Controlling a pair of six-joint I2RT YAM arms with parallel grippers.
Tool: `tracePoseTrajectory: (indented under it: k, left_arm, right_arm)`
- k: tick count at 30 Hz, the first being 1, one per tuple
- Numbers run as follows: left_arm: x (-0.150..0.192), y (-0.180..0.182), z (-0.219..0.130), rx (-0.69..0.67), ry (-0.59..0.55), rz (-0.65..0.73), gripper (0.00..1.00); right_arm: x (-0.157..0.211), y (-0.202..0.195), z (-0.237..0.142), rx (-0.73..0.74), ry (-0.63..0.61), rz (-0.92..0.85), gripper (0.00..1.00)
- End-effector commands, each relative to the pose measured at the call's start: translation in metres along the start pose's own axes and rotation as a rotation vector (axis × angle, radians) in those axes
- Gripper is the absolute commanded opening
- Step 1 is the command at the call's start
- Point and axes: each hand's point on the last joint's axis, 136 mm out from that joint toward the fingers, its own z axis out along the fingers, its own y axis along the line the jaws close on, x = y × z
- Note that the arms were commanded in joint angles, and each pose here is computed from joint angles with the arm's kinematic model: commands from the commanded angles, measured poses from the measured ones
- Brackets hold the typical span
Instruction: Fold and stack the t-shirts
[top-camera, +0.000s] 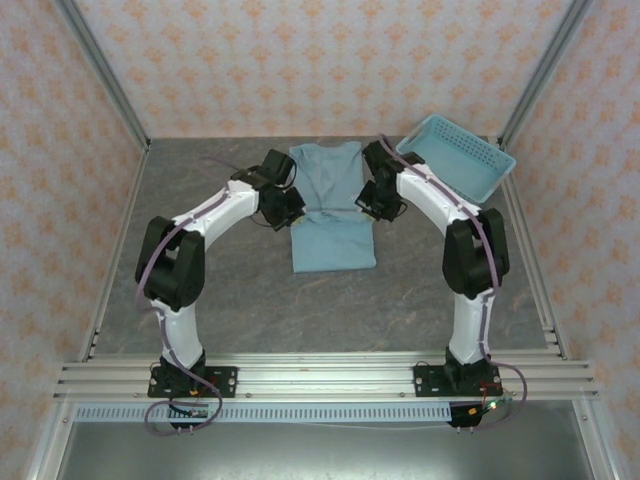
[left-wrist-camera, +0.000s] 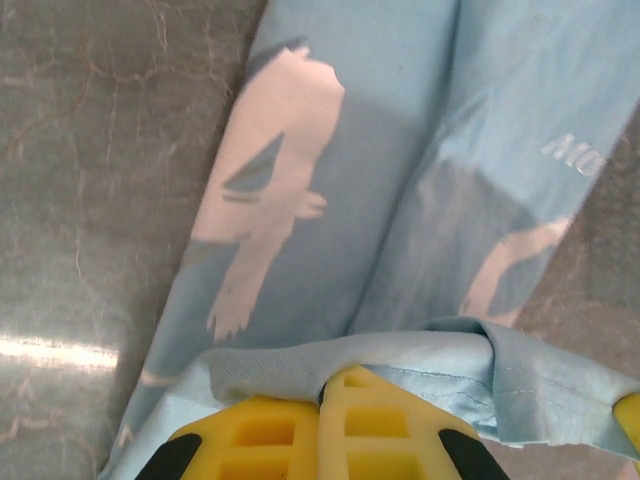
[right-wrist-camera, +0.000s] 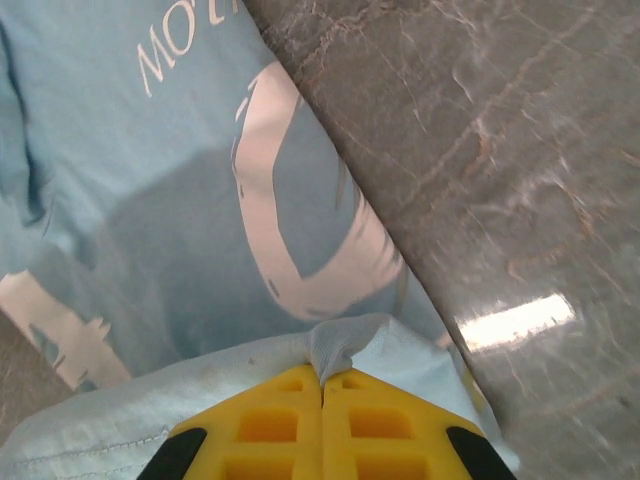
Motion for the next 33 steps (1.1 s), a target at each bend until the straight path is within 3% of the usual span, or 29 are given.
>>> tracePoseTrajectory:
  k: [1,2,4,6,9,14,19,22,26,33]
  left_arm:
    - [-0.015,-0.001,0.013,-0.028,0.0,0.03,0.06]
    - [-0.018,0.0,0.018,-0.036,0.002,0.029,0.18]
    - [-0.027,-0.003,0.023,-0.023,-0.001,0.02,0.47]
    - [-0.036,-0.011,0.015,-0.002,-0.039,0.031,0.58]
    - [-0.037,-0.012,-0.005,0.029,-0.098,0.033,0.61]
    - [-0.009,0.013,-0.013,0.092,-0.083,-0.067,0.55]
    - [0.008,0.007,0.009,0.136,-0.018,-0.113,0.23]
    - [0.012,0.002,0.022,0.119,0.019,-0.113,0.13]
    - [0.016,0.012,0.043,0.029,0.051,-0.091,0.08]
    - [0.005,0.013,0.059,-0.015,0.042,-0.081,0.07]
  right_arm:
    - [-0.02,0.012,0.014,-0.036,-0.001,-0.02,0.0]
    - [-0.024,0.014,0.018,-0.041,0.001,-0.021,0.06]
    - [-0.035,0.017,0.02,-0.042,-0.015,-0.022,0.27]
    - [-0.046,0.019,0.012,-0.045,-0.056,-0.026,0.42]
    - [-0.054,0.019,-0.007,-0.056,-0.12,-0.04,0.5]
    - [-0.031,0.004,-0.017,-0.105,-0.126,-0.013,0.49]
    - [0.001,-0.003,0.003,-0.122,-0.064,0.009,0.21]
    - [0.012,-0.008,0.022,-0.098,-0.018,0.027,0.1]
    - [0.012,-0.01,0.039,-0.076,0.006,0.044,0.08]
    - [0.0,-0.002,0.055,-0.041,0.024,0.048,0.07]
